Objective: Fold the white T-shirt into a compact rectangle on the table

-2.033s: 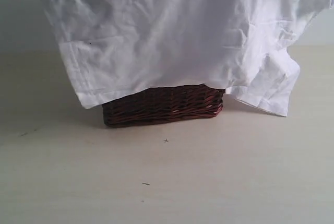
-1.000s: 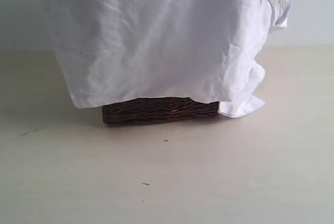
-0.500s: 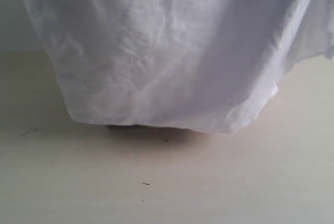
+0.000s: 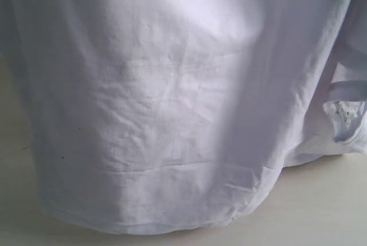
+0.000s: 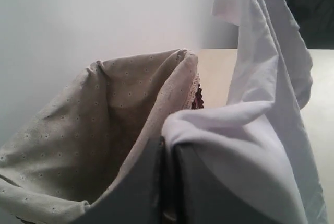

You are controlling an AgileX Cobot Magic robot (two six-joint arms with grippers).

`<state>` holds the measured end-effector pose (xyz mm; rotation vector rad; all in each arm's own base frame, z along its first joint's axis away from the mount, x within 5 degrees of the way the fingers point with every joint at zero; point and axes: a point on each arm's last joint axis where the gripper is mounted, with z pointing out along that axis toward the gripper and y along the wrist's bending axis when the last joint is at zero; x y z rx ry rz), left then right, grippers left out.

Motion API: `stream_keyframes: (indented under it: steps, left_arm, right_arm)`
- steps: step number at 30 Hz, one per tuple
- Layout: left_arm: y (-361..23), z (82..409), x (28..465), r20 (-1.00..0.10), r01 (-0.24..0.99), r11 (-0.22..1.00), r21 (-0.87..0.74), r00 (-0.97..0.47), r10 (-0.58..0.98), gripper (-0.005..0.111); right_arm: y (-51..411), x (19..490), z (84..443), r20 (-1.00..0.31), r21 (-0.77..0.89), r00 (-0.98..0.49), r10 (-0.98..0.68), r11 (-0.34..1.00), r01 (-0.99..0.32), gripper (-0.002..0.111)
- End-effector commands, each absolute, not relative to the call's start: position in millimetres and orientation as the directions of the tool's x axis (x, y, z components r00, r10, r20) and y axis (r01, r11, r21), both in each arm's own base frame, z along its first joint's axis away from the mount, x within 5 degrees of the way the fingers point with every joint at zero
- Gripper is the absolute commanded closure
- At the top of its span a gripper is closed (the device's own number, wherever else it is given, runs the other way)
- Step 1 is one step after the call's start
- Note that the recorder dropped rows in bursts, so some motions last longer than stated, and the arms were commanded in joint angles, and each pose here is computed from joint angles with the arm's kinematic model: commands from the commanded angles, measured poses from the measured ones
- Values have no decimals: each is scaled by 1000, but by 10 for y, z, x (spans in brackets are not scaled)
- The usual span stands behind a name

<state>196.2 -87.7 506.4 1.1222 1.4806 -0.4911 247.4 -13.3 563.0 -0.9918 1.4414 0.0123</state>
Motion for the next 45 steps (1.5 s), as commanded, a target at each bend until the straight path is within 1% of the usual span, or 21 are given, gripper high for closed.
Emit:
stream_keyframes:
  steps: [1,8,17,45]
  left_arm:
    - [-884,5070,1893,-926,866,427,260,99,363,107]
    - [-885,5058,1885,-923,872,418,257,94,372,107]
    - [-873,5044,1897,-915,865,424,267,90,393,107]
    - [-872,5048,1901,-917,862,430,268,90,390,107]
  right_arm:
    - [-132,2428,5682,-847,-507,177,-501,664,-549,108]
    - [-158,2440,5656,-851,-491,131,-508,682,-542,108]
    - [-160,2441,5655,-851,-491,130,-509,682,-542,108]
    - [-160,2441,5655,-851,-491,130,-509,682,-542,108]
